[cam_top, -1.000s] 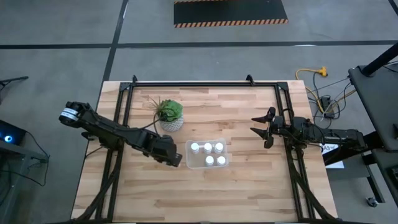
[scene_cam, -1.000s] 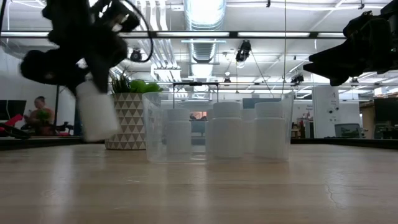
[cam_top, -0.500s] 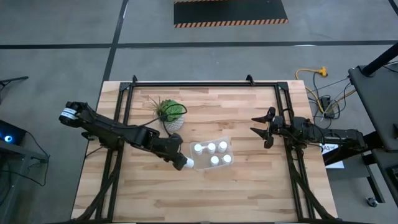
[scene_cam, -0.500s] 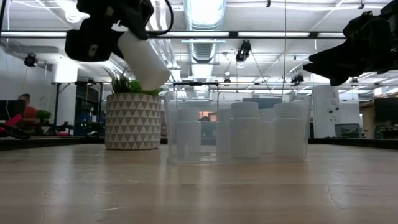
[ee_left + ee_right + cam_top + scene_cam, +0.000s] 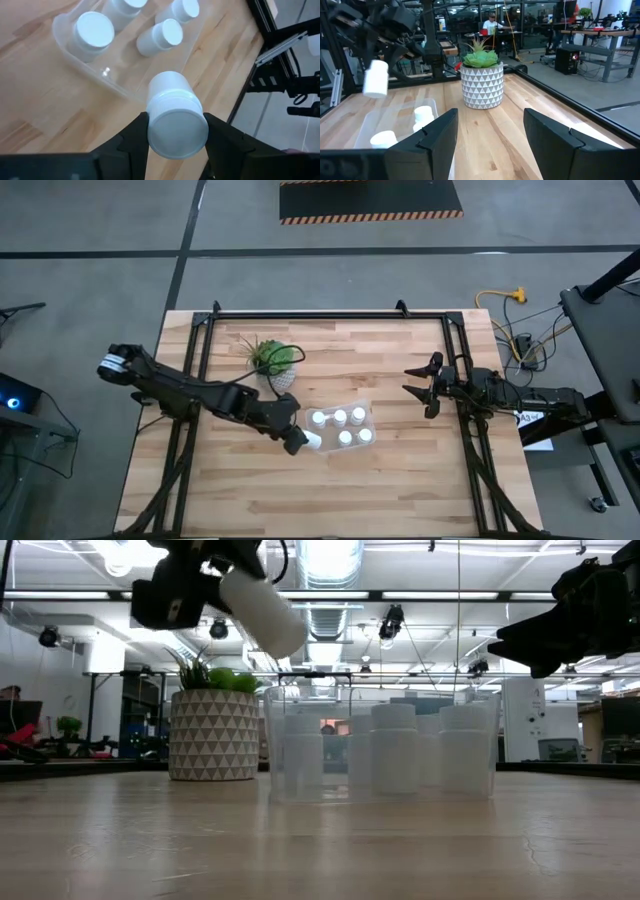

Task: Pick and place pill bottles into a basket
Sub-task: Put the white pill bottle into the transparent bin

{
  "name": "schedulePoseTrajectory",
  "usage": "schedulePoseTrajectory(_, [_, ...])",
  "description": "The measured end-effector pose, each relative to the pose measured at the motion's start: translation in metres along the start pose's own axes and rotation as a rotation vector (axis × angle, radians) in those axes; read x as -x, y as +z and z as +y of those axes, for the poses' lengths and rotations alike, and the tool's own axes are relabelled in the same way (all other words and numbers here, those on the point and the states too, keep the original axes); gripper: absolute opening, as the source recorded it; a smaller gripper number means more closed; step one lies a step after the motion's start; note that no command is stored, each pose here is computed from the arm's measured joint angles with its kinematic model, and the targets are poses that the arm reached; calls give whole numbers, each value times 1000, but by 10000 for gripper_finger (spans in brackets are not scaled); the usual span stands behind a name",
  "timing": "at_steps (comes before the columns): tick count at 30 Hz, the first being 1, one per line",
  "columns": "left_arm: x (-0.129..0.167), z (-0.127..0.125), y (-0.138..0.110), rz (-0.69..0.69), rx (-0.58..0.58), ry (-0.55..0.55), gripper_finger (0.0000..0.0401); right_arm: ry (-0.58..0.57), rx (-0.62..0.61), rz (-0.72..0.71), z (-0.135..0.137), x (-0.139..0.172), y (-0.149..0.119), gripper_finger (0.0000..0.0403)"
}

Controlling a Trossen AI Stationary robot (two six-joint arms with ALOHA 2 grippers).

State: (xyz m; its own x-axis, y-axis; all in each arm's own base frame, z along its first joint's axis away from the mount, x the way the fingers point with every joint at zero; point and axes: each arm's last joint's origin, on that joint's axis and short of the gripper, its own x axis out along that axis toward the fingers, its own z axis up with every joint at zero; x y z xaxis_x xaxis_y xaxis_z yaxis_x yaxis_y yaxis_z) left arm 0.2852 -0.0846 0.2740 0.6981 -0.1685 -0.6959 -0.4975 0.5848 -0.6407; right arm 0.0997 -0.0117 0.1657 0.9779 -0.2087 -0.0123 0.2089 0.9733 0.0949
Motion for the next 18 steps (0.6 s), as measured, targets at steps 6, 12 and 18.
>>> schedulePoseTrajectory(6, [1,-28,13,10,-111,18,143,0,0,0,0,0,0,215])
schedulePoseTrajectory(12, [-1,-58,27,132,-266,252,143,-1,0,0,0,0,0,215])
schedulePoseTrajectory(18, [-4,-76,36,243,-306,426,143,0,0,0,0,0,0,215])
